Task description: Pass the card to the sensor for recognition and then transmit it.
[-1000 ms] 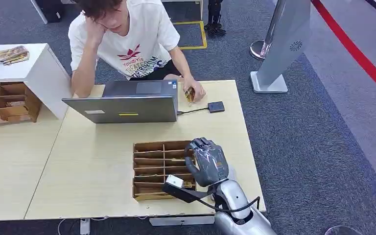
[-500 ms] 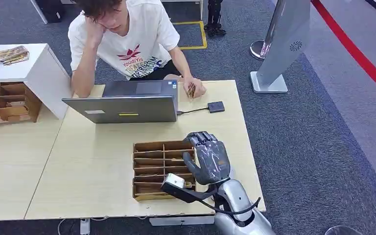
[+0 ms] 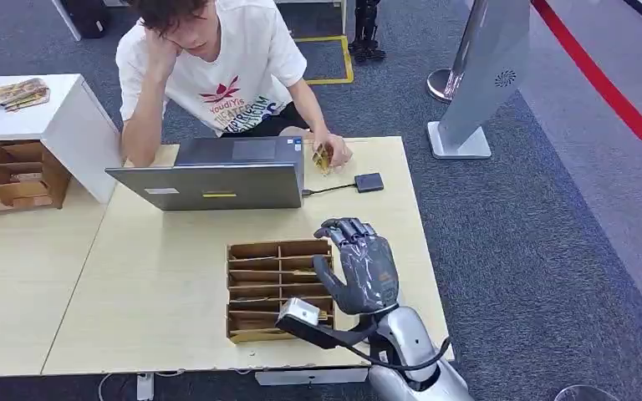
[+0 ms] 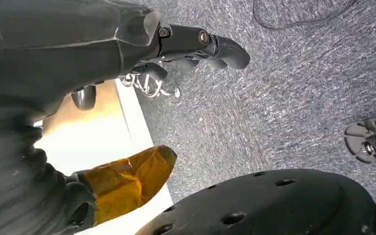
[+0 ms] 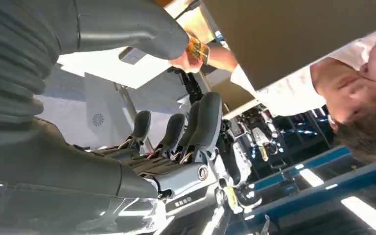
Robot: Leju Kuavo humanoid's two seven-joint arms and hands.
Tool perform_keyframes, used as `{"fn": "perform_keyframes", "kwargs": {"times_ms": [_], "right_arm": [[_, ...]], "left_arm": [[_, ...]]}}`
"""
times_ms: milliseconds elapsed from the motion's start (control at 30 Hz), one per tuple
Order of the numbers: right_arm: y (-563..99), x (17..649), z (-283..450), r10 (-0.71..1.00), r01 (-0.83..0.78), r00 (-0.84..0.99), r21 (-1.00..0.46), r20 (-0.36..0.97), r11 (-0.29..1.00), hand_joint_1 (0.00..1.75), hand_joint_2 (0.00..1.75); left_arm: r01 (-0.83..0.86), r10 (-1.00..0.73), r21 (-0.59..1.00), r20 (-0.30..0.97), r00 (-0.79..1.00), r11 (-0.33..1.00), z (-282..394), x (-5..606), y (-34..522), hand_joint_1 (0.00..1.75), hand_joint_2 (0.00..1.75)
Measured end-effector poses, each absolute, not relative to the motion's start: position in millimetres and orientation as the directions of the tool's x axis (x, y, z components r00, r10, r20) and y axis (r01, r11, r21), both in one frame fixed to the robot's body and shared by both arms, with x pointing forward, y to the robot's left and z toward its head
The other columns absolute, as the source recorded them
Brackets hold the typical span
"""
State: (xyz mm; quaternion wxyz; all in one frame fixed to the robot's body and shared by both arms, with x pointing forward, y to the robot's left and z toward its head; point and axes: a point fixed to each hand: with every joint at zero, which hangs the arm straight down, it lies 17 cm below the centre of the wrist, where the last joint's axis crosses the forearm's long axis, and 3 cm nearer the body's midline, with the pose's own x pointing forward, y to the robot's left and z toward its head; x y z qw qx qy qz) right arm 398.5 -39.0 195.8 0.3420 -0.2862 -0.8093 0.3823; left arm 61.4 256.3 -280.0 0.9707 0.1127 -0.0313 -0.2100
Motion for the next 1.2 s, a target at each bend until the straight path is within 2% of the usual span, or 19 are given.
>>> {"fn": "perform_keyframes", "kwargs": {"times_ms": [100,167,267,633,767,1200], "right_arm": [[-32,396,188,0.710,0.151,-0.611,-0.828,0.352,0.540,0.94,1.75],[-26,394,178,0.702,0.118,-0.614,-0.838,0.361,0.533,0.91,1.75],[-21,392,161,0.702,0.079,-0.607,-0.850,0.374,0.521,0.77,1.75],[-20,398,131,0.725,0.026,-0.573,-0.875,0.383,0.483,0.77,1.75],[-18,399,128,0.725,0.015,-0.571,-0.878,0.385,0.478,0.87,1.75],[-19,410,119,0.741,-0.003,-0.549,-0.887,0.387,0.462,0.91,1.75]], "left_arm": [[0.401,-0.415,0.232,0.014,0.910,0.886,-280,62,256,0.00,1.75],[0.402,-0.416,0.232,0.014,0.909,0.886,-280,62,256,0.00,1.75],[0.402,-0.416,0.231,0.014,0.909,0.886,-280,62,256,0.00,1.75],[0.405,-0.419,0.230,0.014,0.908,0.885,-280,62,255,0.00,1.75],[0.406,-0.420,0.230,0.014,0.907,0.884,-280,62,255,0.00,1.75],[0.411,-0.425,0.231,0.014,0.905,0.882,-280,62,256,0.00,1.75]]}}
